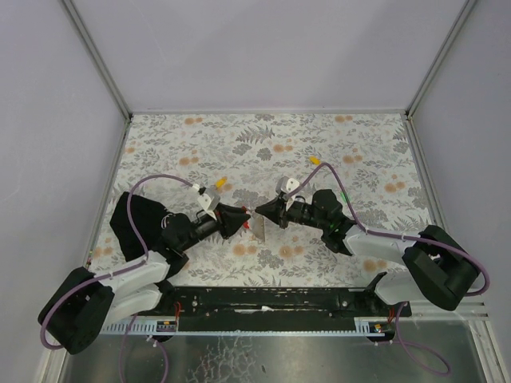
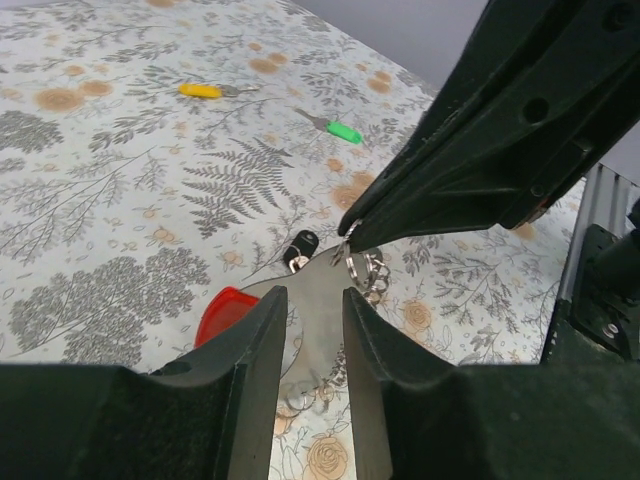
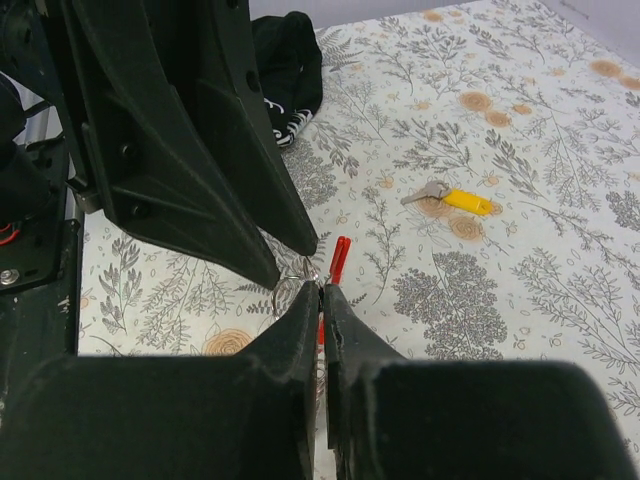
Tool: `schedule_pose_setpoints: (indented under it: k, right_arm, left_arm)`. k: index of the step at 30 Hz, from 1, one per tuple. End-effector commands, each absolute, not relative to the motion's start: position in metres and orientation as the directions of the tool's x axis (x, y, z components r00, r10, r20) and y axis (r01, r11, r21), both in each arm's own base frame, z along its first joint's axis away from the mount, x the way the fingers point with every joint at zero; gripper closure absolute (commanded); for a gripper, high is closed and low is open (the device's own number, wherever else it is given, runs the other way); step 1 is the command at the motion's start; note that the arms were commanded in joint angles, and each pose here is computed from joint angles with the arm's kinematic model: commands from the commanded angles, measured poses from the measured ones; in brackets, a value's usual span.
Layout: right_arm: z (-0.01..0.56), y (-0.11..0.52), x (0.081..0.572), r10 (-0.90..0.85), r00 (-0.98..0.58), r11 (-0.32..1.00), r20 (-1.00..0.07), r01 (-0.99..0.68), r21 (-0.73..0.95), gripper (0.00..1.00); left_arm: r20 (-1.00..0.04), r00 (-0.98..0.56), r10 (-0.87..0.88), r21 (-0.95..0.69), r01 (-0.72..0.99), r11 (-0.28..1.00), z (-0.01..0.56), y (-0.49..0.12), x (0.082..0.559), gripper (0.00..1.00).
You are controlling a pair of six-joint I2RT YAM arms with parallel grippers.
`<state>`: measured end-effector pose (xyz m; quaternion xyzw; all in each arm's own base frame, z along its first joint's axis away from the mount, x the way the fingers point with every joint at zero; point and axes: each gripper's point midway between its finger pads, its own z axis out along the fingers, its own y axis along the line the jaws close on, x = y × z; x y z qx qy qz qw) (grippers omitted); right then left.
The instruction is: Put the keys on the keyring
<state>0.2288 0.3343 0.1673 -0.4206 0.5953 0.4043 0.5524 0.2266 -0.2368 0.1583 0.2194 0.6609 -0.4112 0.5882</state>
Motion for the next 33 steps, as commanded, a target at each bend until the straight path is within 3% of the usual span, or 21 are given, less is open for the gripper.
schedule_pose_setpoints:
  k: [1,15,24,33]
  right_arm:
    - [0.194,0.341,0.228,0.028,0.028,0.305,-0.999,-0.952,-0.018,1.00]
    - [0.197,0.344,0.216,0.054,0.025,0.245,-0.998,-0.970,-0.011,1.00]
    - [0.193,0.347,0.210,0.047,0.017,0.200,-0.999,-0.980,-0.007,1.00]
    - [0.183,0.349,0.202,0.009,0.010,0.151,-1.000,-0.988,-0.008,1.00]
  left_arm:
    - [-0.970,-0.087,-0.227,-0.193,0.846,0.498,0.197,-0.249,0.228,0.72]
    - [-0.980,-0.044,-0.192,-0.141,0.837,0.528,0.196,-0.249,0.237,0.77]
    - [-0.990,0.007,-0.140,-0.056,0.895,0.443,0.196,-0.257,0.223,0.77]
    - [-0.992,0.057,-0.116,0.010,0.929,0.371,0.199,-0.266,0.216,0.85]
